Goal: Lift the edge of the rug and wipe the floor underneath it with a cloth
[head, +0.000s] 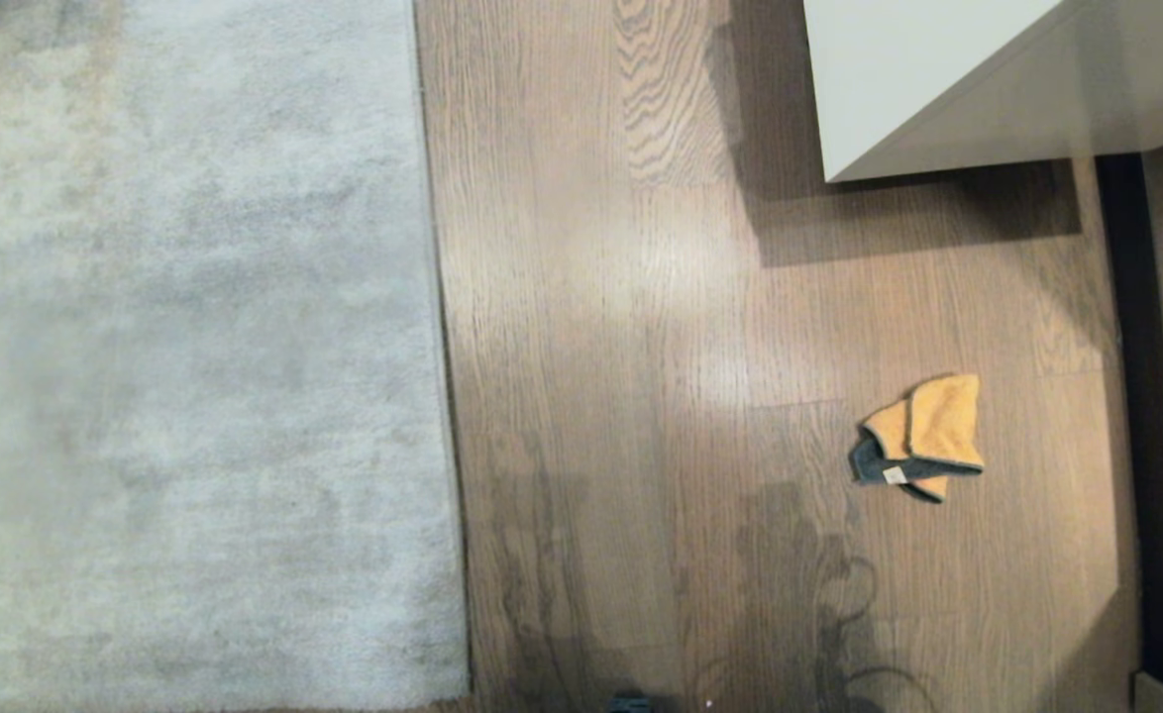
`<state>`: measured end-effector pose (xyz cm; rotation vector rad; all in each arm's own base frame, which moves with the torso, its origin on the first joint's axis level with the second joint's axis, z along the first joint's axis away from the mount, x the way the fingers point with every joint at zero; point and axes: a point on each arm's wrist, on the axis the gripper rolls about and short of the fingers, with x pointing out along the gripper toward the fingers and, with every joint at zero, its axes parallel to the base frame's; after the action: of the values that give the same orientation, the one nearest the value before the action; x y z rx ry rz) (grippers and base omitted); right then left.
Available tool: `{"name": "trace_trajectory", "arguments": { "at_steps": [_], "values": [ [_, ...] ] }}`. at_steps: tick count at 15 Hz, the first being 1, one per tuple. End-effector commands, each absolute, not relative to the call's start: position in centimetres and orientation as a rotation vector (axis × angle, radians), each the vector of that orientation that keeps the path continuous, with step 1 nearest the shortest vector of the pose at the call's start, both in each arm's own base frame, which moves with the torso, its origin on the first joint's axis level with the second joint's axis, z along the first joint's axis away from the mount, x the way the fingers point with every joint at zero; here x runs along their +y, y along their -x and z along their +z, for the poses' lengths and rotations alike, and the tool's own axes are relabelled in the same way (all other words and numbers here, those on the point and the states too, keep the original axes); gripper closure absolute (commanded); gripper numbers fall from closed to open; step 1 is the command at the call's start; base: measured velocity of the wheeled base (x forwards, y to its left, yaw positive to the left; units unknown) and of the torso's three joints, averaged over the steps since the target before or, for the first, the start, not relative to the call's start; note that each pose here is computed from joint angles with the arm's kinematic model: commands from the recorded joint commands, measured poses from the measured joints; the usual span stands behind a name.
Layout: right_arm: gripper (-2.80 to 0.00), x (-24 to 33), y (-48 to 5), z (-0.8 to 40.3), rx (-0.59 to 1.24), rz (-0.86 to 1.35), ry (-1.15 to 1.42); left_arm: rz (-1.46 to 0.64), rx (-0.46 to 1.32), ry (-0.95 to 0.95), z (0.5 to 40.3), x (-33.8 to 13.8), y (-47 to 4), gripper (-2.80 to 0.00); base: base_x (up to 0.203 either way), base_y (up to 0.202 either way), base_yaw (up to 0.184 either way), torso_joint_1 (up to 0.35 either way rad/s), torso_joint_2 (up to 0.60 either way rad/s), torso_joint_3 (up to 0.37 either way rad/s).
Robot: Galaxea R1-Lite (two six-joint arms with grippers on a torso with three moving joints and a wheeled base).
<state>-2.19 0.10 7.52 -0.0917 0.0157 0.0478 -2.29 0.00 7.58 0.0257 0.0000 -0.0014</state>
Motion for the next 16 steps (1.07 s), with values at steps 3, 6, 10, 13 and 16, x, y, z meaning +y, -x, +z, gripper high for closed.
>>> {"name": "trace_trajectory", "arguments": {
  "at_steps": [3,6,10,13,16],
  "values": [
    [0.00,0.09,2.28,7.50,0.002,0.048,0.092,-0.002,0.000,-0.026,7.57,0.00,2.29,0.00,0.000,0.000,0.000,0.000,0.00,0.000],
    [0.00,0.09,2.28,7.50,0.002,0.047,0.092,-0.002,0.000,-0.026,7.57,0.00,2.29,0.00,0.000,0.000,0.000,0.000,0.00,0.000],
    [0.00,0.09,2.28,7.50,0.002,0.048,0.092,-0.002,0.000,-0.026,7.57,0.00,2.29,0.00,0.000,0.000,0.000,0.000,0.00,0.000],
    [0.00,0.09,2.28,7.50,0.002,0.048,0.092,-0.003,0.000,-0.028,7.57,-0.01,2.29,0.00,0.000,0.000,0.000,0.000,0.00,0.000],
    [0.00,0.09,2.28,7.50,0.002,0.046,0.092,-0.002,0.000,-0.026,7.57,0.00,2.29,0.00,0.000,0.000,0.000,0.000,0.00,0.000]
  ]
}}
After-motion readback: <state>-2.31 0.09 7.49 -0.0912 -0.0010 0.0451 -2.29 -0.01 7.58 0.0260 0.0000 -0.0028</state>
